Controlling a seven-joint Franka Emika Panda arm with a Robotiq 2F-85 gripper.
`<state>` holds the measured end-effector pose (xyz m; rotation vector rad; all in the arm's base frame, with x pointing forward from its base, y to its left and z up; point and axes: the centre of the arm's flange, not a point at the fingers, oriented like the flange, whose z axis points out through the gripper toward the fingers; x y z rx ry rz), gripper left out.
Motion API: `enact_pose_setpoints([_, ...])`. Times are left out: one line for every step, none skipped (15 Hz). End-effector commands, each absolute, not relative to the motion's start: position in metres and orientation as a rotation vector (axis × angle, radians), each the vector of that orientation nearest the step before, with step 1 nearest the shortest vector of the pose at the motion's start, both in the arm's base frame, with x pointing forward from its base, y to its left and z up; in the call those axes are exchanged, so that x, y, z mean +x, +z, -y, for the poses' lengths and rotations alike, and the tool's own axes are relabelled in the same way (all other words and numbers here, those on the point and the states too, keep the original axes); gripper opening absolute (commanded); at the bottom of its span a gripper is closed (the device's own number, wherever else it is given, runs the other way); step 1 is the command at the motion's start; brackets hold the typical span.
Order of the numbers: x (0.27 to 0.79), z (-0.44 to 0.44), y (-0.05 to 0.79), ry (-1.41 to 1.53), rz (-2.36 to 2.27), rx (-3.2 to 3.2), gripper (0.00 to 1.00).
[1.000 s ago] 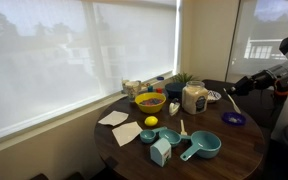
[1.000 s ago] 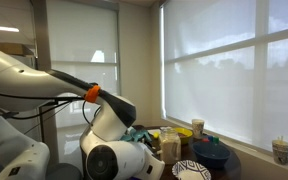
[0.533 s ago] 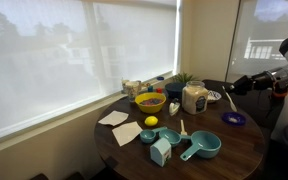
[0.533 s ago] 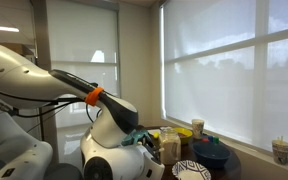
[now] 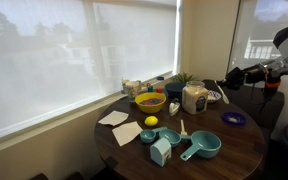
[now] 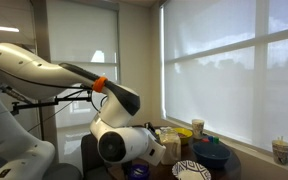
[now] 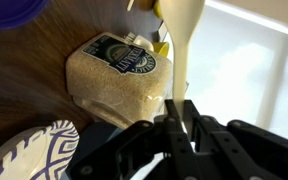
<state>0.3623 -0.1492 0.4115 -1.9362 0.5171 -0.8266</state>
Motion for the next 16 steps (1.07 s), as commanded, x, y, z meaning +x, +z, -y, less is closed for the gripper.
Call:
enact_pose_setpoints([0.376,0.126,0.429,-0.757,-0.646,-2.010,0.03])
enact_pose_setpoints([0.380,0.118,0.432,-0.734,-0.674,-2.023,0.03])
enact_pose_setpoints([0.384,0.109,0.433,-0.708,-0.702,-2.036,0.03])
enact_pose_setpoints([0.387,0.101,0.434,-0.684,-0.728,-2.039,0.03])
enact_pose_setpoints([0.391,0.092,0.436,-0.649,-0.764,-2.043,0.03])
enact_pose_setpoints([0.393,0.085,0.436,-0.623,-0.793,-2.046,0.03])
enact_pose_setpoints([0.394,0.078,0.437,-0.594,-0.823,-2.049,0.03])
enact_pose_setpoints([0.395,0.073,0.436,-0.595,-0.857,-2.090,0.03])
enact_pose_setpoints([0.396,0.069,0.435,-0.589,-0.885,-2.117,0.03])
enact_pose_setpoints([0.397,0.065,0.434,-0.574,-0.912,-2.131,0.03])
enact_pose_setpoints([0.398,0.060,0.434,-0.560,-0.932,-2.153,0.03])
enact_pose_setpoints([0.399,0.055,0.434,-0.546,-0.946,-2.176,0.03])
enact_pose_setpoints([0.400,0.051,0.434,-0.553,-0.931,-2.202,0.03])
enact_pose_setpoints([0.399,0.061,0.427,-0.568,-0.903,-2.165,0.12])
enact_pose_setpoints([0.400,0.057,0.427,-0.564,-0.906,-2.179,0.12])
enact_pose_setpoints([0.400,0.055,0.428,-0.562,-0.907,-2.185,0.12])
